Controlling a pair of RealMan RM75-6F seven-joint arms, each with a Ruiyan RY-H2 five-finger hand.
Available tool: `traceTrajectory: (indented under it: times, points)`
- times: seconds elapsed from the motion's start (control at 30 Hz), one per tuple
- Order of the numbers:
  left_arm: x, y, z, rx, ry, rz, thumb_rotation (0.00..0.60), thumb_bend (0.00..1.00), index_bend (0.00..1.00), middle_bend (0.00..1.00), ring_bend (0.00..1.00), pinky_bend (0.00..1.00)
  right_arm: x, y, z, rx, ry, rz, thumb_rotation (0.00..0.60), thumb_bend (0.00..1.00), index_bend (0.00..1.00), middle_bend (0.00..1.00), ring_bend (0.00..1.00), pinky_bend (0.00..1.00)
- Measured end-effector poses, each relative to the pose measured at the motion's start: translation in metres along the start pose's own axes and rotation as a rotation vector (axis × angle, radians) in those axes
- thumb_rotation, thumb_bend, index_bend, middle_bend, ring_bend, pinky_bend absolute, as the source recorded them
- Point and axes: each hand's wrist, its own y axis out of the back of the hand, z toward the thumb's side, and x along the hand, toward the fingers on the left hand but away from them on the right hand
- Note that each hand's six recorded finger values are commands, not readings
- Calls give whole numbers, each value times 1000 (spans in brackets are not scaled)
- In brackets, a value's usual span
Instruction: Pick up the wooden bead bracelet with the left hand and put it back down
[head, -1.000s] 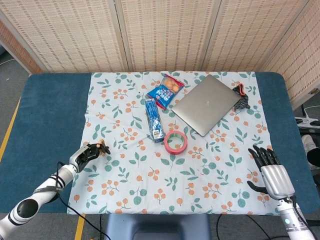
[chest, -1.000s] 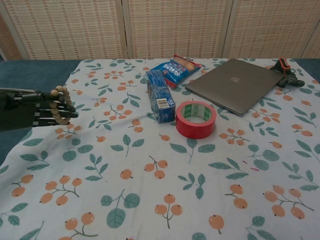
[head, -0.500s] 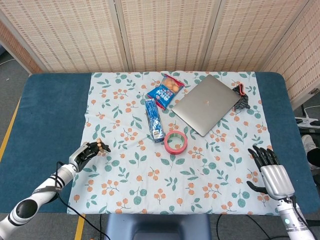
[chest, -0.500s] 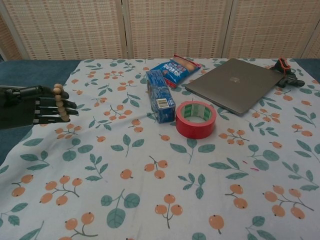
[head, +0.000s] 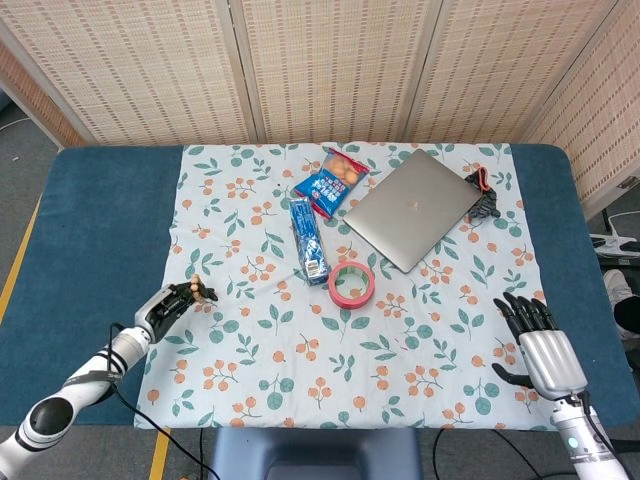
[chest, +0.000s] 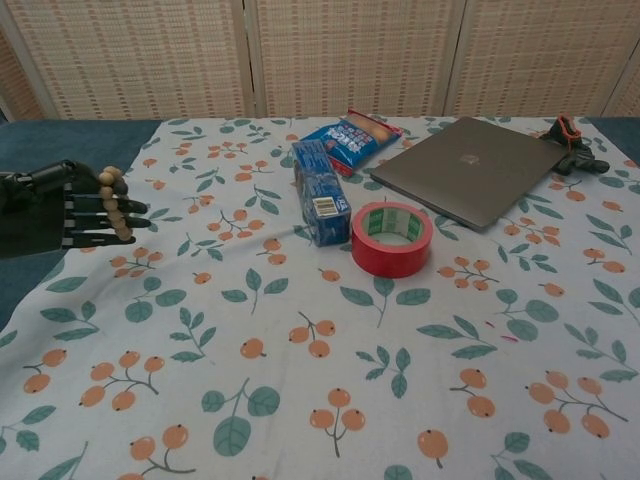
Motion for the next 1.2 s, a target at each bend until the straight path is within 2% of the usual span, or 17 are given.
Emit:
traceTrajectory:
  times: [0.13, 0.4, 0.53, 0.6, 0.67, 0.73, 0.97, 1.2]
  points:
    - [1, 2, -1, -21, -3, 11, 205, 368, 562, 460, 143, 17, 0, 0, 0, 0, 0, -1, 558, 125, 0, 0, 0, 0]
    - [3, 3, -1, -18, -4, 13, 172, 371, 564, 466, 144, 15, 0, 0, 0, 1, -1, 0, 559, 125, 0, 0, 0, 0]
    - [4, 3, -3, 27, 7, 8, 168, 402, 563, 469, 145, 17, 0, 0, 0, 0, -1, -1, 557, 124, 0, 0, 0, 0]
    - [4, 3, -3, 31, 10, 6, 197, 452, 563, 469, 145, 17, 0, 0, 0, 0, -1, -1, 558, 125, 0, 0, 0, 0]
    - [3, 3, -4, 38, 15, 2, 263, 552, 563, 466, 142, 17, 0, 0, 0, -1, -1, -1, 558, 125, 0, 0, 0, 0]
    - [3, 1, -5, 62, 20, -5, 330, 598, 561, 458, 137, 16, 0, 0, 0, -1, -2, -2, 558, 124, 0, 0, 0, 0]
    - [4, -1, -4, 88, 16, -15, 480, 509, 530, 437, 126, 16, 0, 0, 0, -1, -1, -1, 558, 124, 0, 0, 0, 0]
    - [4, 2, -6, 64, 18, -11, 517, 478, 529, 437, 126, 16, 0, 0, 0, 2, 0, 0, 558, 124, 0, 0, 0, 0]
